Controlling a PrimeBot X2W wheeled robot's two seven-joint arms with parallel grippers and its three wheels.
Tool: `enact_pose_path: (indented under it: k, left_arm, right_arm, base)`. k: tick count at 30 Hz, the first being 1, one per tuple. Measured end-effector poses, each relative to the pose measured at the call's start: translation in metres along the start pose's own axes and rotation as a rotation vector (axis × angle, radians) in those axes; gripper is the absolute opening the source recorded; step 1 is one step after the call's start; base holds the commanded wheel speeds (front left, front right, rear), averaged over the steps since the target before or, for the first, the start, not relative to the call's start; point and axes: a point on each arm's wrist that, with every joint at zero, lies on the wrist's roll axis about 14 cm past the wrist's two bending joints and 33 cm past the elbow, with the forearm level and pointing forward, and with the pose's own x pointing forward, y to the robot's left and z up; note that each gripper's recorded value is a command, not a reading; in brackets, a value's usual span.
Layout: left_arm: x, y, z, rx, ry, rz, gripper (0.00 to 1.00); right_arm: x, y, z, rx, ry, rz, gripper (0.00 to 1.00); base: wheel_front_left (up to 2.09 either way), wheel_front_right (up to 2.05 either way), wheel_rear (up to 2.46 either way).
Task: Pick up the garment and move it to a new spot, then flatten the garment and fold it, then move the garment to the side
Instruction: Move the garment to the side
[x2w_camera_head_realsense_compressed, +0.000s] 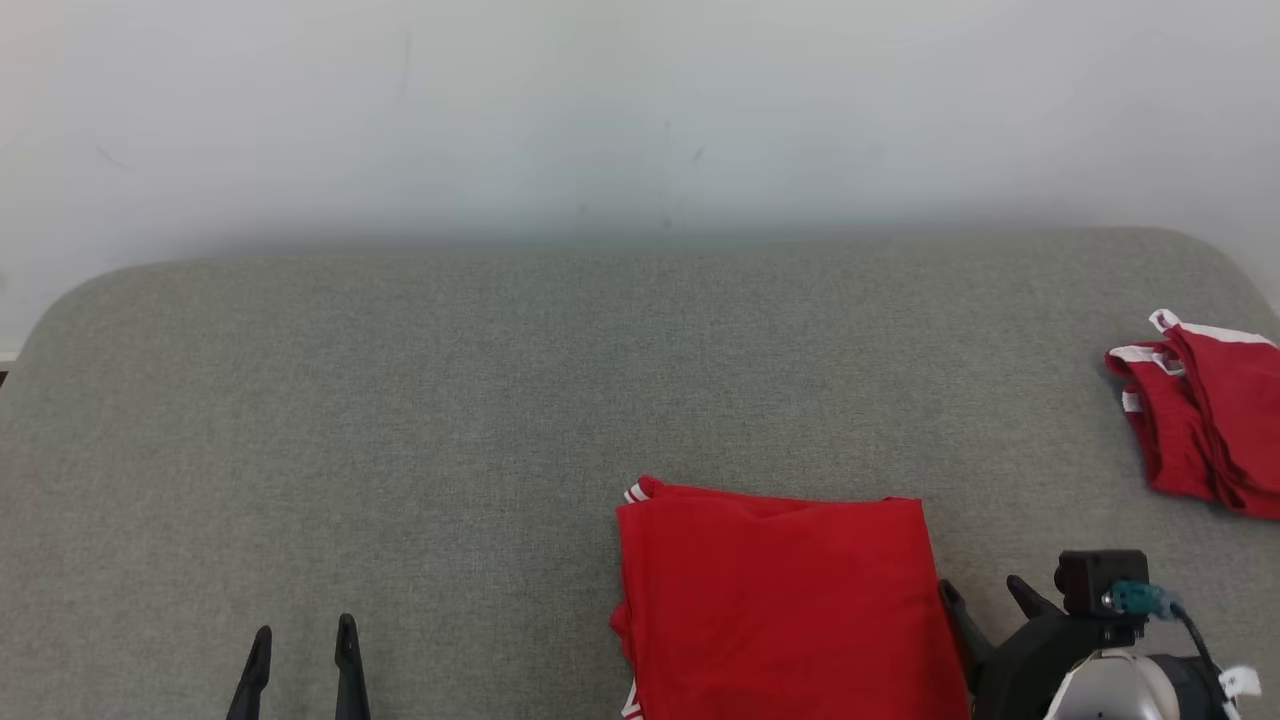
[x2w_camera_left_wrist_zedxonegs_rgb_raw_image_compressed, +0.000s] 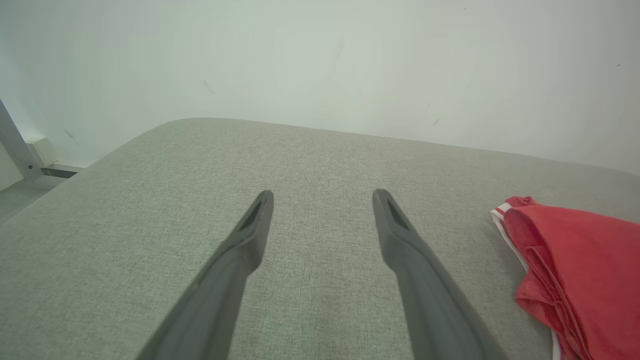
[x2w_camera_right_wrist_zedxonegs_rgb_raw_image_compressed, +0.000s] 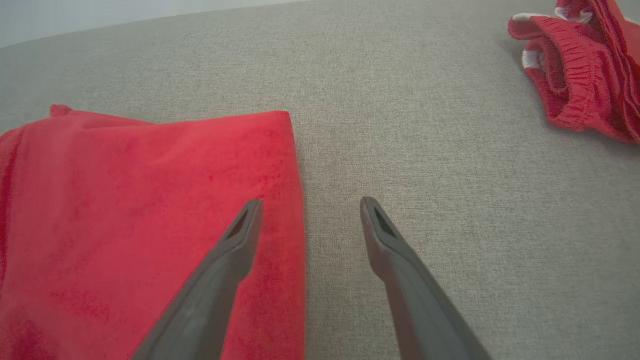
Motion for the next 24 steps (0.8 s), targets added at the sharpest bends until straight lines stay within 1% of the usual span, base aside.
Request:
enact_pose_path:
  k: [5, 10, 12, 15, 16, 21, 22, 23, 24]
  left_arm:
    - [0.001, 0.000, -0.004, -0.010, 0.013, 0.002, 1.00]
    - [0.005, 0.000, -0.006, -0.011, 0.019, 0.002, 1.00]
    - [0.007, 0.001, -0.007, -0.011, 0.020, 0.003, 1.00]
    - [0.009, 0.005, -0.010, -0.010, 0.032, 0.016, 1.00]
    - [0.010, 0.009, -0.013, -0.008, 0.039, 0.025, 1.00]
    - [0.009, 0.017, -0.016, -0.006, 0.052, 0.048, 1.00]
    - [0.009, 0.018, -0.017, -0.005, 0.056, 0.052, 1.00]
    - [0.008, 0.019, -0.018, -0.004, 0.058, 0.055, 1.00]
    - [0.009, 0.020, -0.019, -0.003, 0.060, 0.057, 1.00]
  right_arm:
    - [-0.002, -0.003, -0.009, 0.020, 0.171, 0.008, 1.00]
    - [0.000, -0.012, -0.027, 0.000, 0.323, -0.008, 1.00]
    - [0.004, -0.010, -0.031, -0.012, 0.354, -0.001, 1.00]
    - [0.016, -0.004, -0.028, -0.013, 0.361, 0.024, 1.00]
    - [0.023, 0.000, -0.033, -0.009, 0.386, 0.036, 1.00]
    - [0.033, 0.007, -0.055, -0.021, 0.500, 0.057, 1.00]
    - [0.035, 0.009, -0.056, -0.027, 0.512, 0.064, 0.86]
    - [0.037, 0.012, -0.058, -0.034, 0.523, 0.070, 0.24]
    - [0.039, 0.013, -0.058, -0.048, 0.530, 0.076, 0.00]
  base:
    - [0.00, 0.00, 0.00]
    - [0.00, 0.00, 0.00]
    - [0.00, 0.00, 0.00]
    - [0.00, 0.00, 0.00]
    - [0.00, 0.00, 0.00]
    - [0.00, 0.00, 0.00]
    - [0.00, 0.00, 0.00]
    - [0.00, 0.00, 0.00]
    - [0.00, 0.00, 0.00]
